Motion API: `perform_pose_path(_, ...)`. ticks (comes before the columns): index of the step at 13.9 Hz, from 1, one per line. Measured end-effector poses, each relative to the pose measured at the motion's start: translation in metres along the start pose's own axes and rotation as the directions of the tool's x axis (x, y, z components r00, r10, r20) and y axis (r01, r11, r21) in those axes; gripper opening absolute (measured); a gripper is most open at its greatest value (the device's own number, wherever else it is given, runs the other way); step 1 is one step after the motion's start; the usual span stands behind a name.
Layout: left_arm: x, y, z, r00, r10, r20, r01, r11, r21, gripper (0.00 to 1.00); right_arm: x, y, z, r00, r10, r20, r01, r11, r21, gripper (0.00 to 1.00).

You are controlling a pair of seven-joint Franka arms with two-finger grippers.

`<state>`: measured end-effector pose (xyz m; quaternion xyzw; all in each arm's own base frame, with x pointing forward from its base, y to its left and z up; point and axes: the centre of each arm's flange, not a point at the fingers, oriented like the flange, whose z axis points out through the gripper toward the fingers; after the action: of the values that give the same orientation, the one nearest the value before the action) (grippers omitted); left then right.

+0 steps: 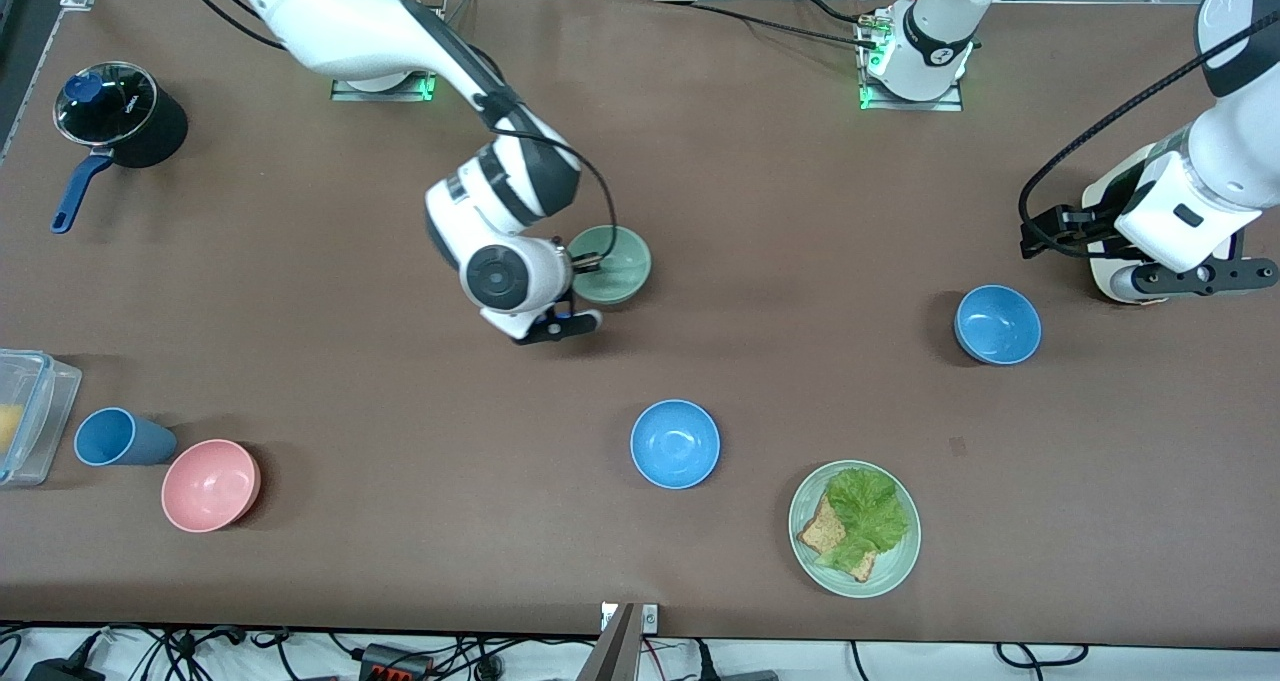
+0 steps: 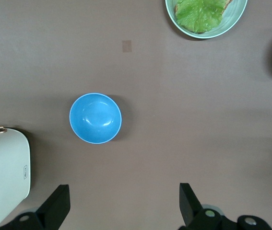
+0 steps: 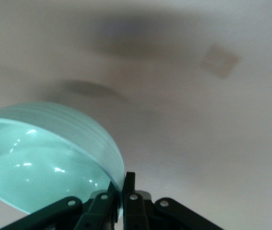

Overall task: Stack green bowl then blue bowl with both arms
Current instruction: 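Carry the green bowl with the right gripper toward the table middle, then lower the green bowl onto the table and open the right gripper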

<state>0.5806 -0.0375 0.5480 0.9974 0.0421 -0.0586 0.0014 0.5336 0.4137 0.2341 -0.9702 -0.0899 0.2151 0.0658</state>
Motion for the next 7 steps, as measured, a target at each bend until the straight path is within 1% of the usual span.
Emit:
perform_pose_path(3,0.006,-0.013,0.013,0.999,-0.023,0.036,0.023,1.0,0.001,1.0,0.004,0.001,0.03,0.999,0.012,0.049,-0.012,1.0,0.003,0.05)
perform_pose_path(7,0.008,-0.033,0.018,0.996,-0.055,0.064,0.055,0.998,0.001,1.0,0.008,0.014,0.045,0.997,0.033,0.074,-0.032,0.999,-0.006,0.06)
